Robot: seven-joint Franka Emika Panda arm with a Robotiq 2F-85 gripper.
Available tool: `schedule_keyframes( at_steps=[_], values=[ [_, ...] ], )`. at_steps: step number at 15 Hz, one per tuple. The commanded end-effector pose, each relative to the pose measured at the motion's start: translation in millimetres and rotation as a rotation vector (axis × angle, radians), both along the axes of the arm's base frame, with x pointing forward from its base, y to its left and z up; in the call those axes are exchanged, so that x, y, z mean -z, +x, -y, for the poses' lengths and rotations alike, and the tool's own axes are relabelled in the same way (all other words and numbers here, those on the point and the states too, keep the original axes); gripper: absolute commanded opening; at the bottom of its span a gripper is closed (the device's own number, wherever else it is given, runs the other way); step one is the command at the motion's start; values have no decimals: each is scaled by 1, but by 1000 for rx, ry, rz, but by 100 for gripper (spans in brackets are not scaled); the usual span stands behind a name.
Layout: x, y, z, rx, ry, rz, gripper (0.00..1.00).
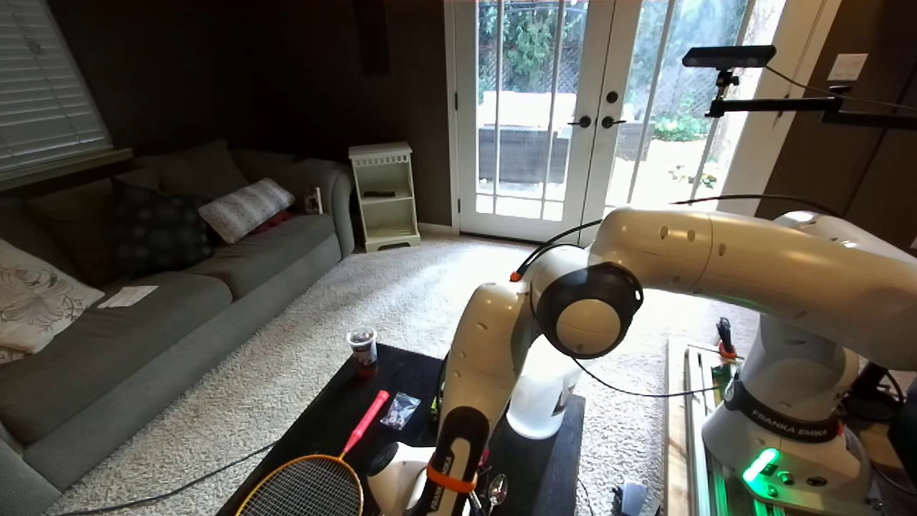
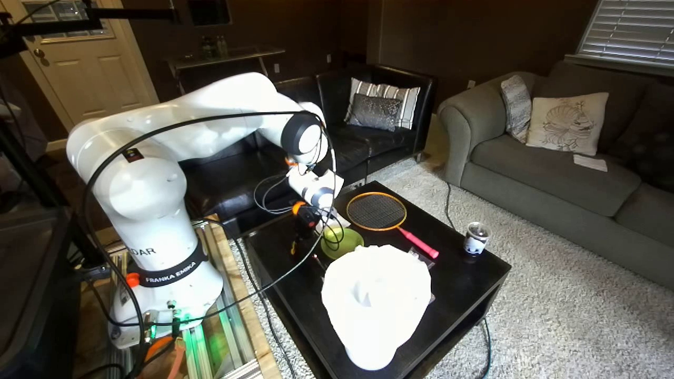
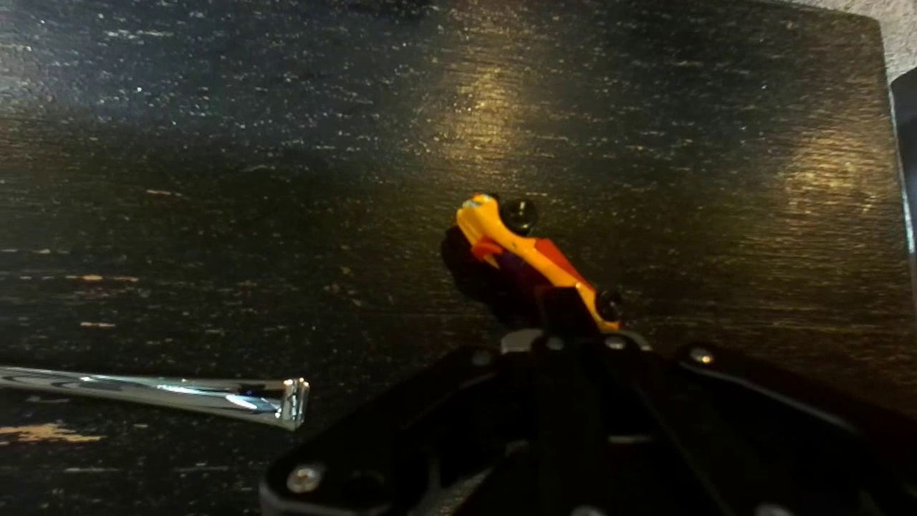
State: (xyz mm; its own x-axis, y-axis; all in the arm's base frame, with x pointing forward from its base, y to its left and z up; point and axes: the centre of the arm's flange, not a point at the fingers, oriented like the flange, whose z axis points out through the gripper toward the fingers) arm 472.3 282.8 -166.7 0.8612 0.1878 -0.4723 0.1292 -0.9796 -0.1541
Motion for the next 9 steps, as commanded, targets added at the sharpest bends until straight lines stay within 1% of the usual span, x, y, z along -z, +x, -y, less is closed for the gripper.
schedule_keyframes(
  at_steps=[1,5,9],
  values=[
    [1,-13,1,-24,-21,-16,0],
    [6,-21,-1,-38,-20,-40,0],
    [5,-27,-4,-46,-3,-67,0]
  ],
)
